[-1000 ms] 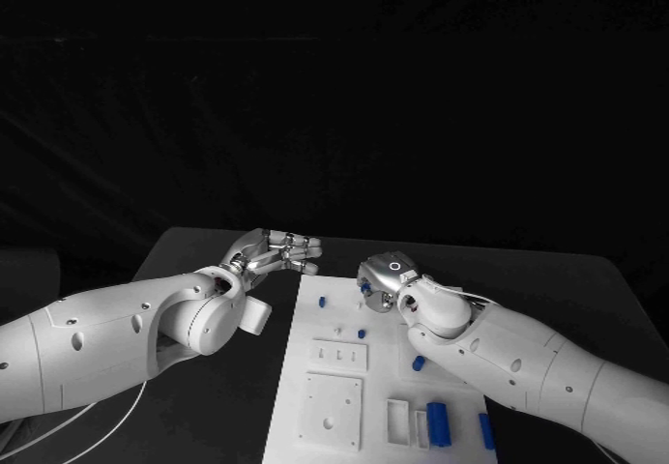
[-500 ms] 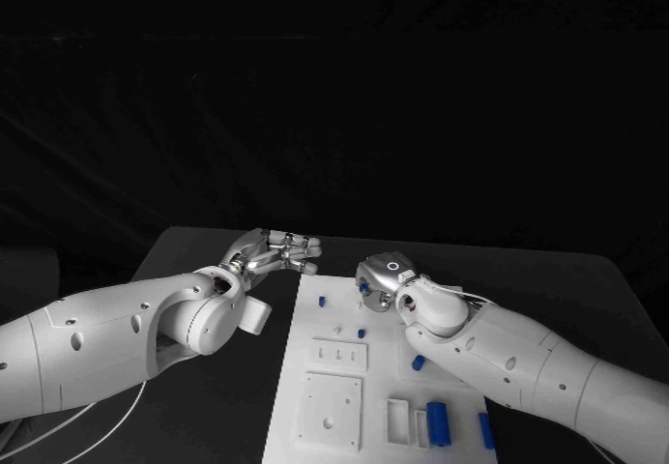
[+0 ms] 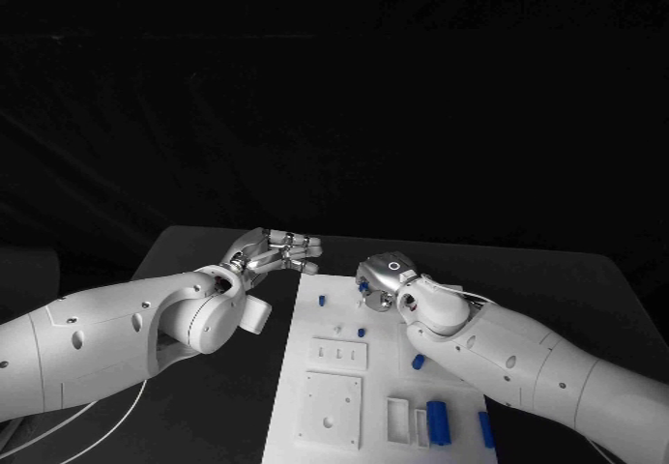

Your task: Assemble the parts on the task board

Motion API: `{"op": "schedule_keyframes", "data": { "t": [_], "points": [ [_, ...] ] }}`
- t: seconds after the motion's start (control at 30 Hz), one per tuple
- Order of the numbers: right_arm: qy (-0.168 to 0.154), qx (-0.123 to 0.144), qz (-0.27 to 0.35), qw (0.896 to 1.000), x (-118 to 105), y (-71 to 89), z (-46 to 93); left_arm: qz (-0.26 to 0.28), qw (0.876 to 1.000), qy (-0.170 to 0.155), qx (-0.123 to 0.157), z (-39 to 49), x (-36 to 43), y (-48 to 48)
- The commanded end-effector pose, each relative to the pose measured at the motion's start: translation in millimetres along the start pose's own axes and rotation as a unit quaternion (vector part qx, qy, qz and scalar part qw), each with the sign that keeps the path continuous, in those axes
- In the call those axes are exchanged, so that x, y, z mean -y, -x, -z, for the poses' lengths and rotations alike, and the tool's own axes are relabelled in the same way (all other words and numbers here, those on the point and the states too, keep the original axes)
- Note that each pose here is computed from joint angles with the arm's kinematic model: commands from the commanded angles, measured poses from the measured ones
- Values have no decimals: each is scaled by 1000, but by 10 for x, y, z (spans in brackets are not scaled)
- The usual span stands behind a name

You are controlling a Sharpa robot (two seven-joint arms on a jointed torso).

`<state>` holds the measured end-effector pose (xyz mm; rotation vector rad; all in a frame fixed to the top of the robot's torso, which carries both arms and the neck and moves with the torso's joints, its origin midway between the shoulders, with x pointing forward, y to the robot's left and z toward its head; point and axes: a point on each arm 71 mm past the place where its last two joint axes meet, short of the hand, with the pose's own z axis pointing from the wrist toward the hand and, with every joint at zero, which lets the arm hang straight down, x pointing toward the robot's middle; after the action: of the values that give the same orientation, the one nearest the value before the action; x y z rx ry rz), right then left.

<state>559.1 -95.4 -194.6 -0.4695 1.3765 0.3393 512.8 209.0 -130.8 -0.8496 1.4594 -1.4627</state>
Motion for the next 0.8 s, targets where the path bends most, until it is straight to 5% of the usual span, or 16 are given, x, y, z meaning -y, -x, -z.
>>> {"op": "schedule_keyframes", "data": {
  "t": [0.03, 0.47, 0.8],
  "points": [
    [2, 12, -16, 1000, 9, 10, 3, 4, 1000, -1, -6, -5, 18, -13],
    [1, 42, -42, 998, 85, 117, 102, 4, 1000, -1, -2, 13, 16, 20],
    [-21, 61, -65, 996, 453, 447, 381, 2, 1000, 0, 8, 57, 16, 115]
  ]
}}
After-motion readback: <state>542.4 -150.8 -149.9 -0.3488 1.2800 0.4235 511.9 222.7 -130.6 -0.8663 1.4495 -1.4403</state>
